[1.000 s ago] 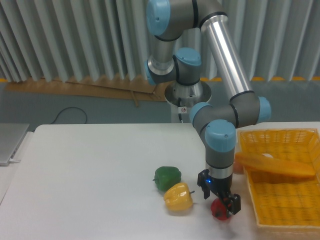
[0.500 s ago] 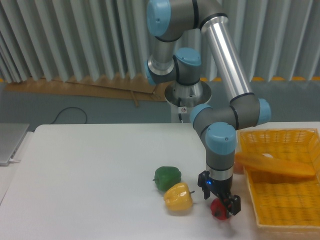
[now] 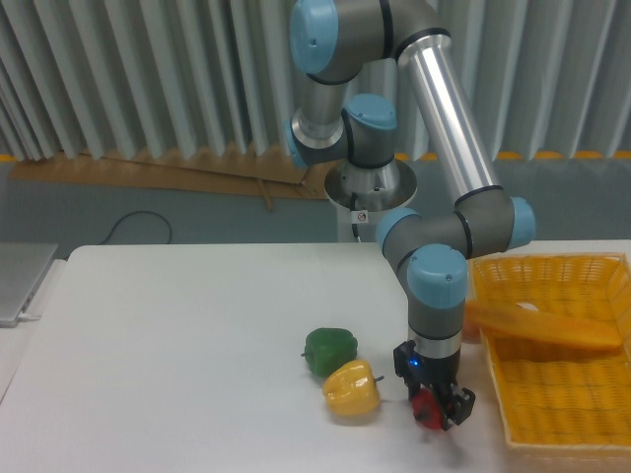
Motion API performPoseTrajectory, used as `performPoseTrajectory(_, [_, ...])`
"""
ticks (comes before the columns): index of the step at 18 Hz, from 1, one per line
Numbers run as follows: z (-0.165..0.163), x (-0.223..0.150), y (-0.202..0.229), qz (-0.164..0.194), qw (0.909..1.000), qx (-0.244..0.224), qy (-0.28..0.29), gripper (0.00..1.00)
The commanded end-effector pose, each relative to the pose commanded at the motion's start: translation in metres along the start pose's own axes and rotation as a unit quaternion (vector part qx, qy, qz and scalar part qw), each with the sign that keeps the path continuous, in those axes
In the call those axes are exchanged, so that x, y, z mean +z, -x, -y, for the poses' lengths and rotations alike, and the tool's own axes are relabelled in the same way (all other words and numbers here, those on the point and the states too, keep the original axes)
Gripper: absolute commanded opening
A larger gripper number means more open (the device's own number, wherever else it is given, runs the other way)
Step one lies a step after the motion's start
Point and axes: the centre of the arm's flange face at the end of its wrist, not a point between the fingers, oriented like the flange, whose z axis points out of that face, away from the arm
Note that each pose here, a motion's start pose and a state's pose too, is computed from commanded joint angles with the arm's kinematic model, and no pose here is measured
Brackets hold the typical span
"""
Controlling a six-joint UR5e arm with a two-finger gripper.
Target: Place the red peppers in a basket
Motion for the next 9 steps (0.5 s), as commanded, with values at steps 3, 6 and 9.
performPoseTrajectory(3, [0.000, 0.000, 0.000, -0.001, 1.0000, 0.002, 0.000, 0.55])
performPoseTrajectory(6, [0.000, -0.003, -0.001, 0.001, 1.0000, 0.002, -0.001, 0.55])
performPoseTrajectory(9, [-0.001, -0.011, -0.002, 0.005, 1.0000, 0.002, -0.003, 0.55])
